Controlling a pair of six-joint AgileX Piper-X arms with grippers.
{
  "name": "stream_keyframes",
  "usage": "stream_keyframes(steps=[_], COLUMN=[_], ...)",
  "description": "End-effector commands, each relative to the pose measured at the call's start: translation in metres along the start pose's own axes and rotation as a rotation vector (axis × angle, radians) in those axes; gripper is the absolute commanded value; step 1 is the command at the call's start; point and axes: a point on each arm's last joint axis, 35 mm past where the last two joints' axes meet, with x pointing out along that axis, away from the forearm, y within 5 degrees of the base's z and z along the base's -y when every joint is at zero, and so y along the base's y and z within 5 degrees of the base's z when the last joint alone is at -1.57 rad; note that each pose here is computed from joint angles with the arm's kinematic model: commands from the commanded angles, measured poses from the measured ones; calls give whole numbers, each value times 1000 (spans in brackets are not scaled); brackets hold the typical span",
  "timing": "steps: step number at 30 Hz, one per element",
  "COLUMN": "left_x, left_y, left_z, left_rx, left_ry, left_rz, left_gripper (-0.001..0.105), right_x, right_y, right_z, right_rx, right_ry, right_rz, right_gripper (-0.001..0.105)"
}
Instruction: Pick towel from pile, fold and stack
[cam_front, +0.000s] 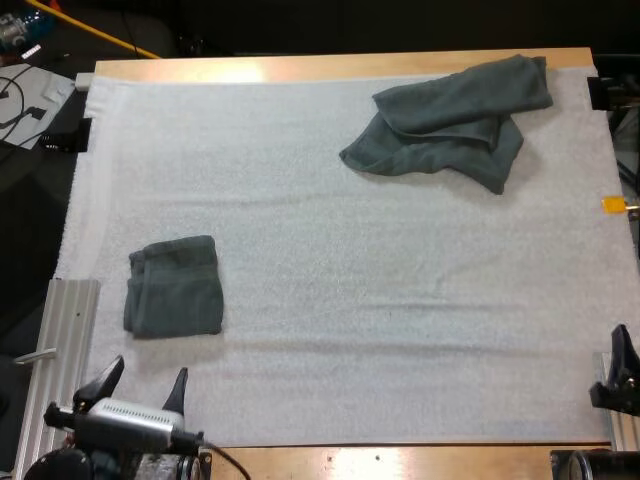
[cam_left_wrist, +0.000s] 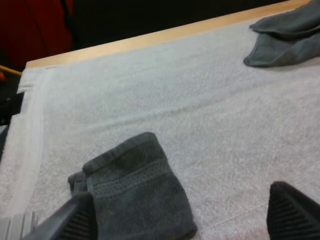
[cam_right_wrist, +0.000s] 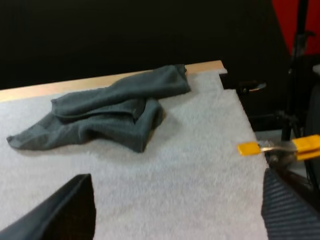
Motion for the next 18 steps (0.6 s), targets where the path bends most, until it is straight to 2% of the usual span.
stream_keyframes(steps=[1, 12, 18], left_x=[22, 57, 59], left_y=[4, 9, 10], left_z=[-2, -22, -24], left_rx=[5, -2, -12], left_ry=[-7, 48, 58], left_rz=[1, 3, 4], left_gripper=[66, 67, 67], right_x=[18, 60, 66], right_y=[2, 13, 15], right_z=[-8, -55, -64], right_rx=[-5, -3, -1], right_ry=[9, 176, 214], right_rz=[5, 45, 41], right_gripper=[67, 68, 68])
